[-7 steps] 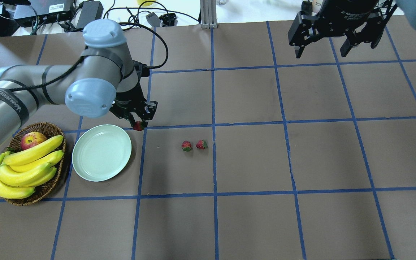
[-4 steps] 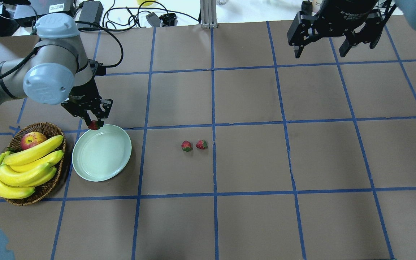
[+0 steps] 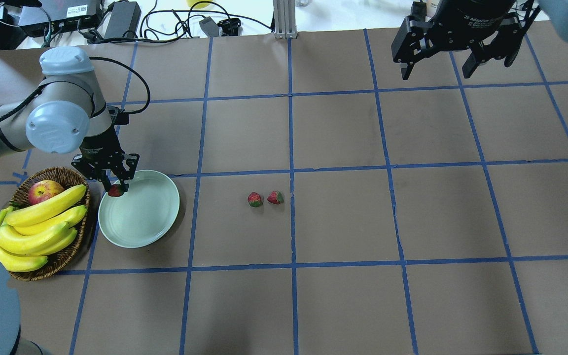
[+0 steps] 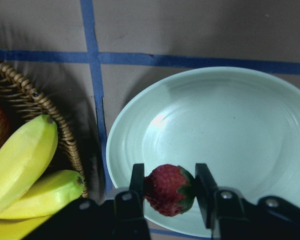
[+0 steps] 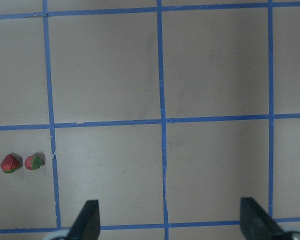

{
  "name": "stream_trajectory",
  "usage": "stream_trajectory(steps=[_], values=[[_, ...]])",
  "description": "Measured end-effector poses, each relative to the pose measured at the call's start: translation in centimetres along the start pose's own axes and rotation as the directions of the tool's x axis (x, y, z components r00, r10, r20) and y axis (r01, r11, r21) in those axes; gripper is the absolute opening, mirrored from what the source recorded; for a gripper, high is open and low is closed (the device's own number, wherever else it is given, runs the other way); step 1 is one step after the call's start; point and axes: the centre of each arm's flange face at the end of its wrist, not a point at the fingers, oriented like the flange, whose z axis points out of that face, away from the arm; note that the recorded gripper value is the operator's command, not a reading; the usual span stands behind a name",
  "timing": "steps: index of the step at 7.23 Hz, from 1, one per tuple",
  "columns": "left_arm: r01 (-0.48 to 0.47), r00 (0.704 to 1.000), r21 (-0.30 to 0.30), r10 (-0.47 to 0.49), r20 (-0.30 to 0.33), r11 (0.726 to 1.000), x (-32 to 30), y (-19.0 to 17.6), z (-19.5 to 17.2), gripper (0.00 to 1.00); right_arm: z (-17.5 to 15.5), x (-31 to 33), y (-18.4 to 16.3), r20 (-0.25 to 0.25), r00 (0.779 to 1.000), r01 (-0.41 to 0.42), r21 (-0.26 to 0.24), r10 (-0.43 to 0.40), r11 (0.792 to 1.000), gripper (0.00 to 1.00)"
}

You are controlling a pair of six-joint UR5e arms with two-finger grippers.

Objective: Collect all strawberries into plate
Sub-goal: 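Carry the strawberry over the plate and release it with the left gripper, then reach the left gripper to the strawberry pair and grasp one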

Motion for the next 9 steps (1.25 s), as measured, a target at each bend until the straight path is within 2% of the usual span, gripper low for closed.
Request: stream_trajectory(steps=[1, 4, 7, 9], values=[[0.002, 1.000, -0.009, -0.002, 0.012, 1.000, -0.1, -0.2, 0.6, 1.00, 0.0, 0.0, 0.0, 0.000, 1.000, 0.000, 0.000, 0.000, 1.000, 1.00], [0.019, 0.999, 0.025, -0.020, 0.037, 0.999, -0.5, -0.7, -0.2, 1.00, 0.0, 0.0, 0.0, 0.001, 1.000, 0.000, 0.000, 0.000, 1.000, 1.00], [0.042, 0.999, 0.124, -0.040, -0.018, 0.991, 0.1, -0.9, -5.7, 1.00, 0.0, 0.0, 0.0, 0.002, 1.000, 0.000, -0.001, 0.000, 1.000, 1.00], [0.043, 0.996, 0.160, -0.031, -0.081, 0.986, 3.2, -0.4, -7.2, 1.00, 0.0, 0.0, 0.0, 0.001, 1.000, 0.000, -0.001, 0.000, 1.000, 1.00]])
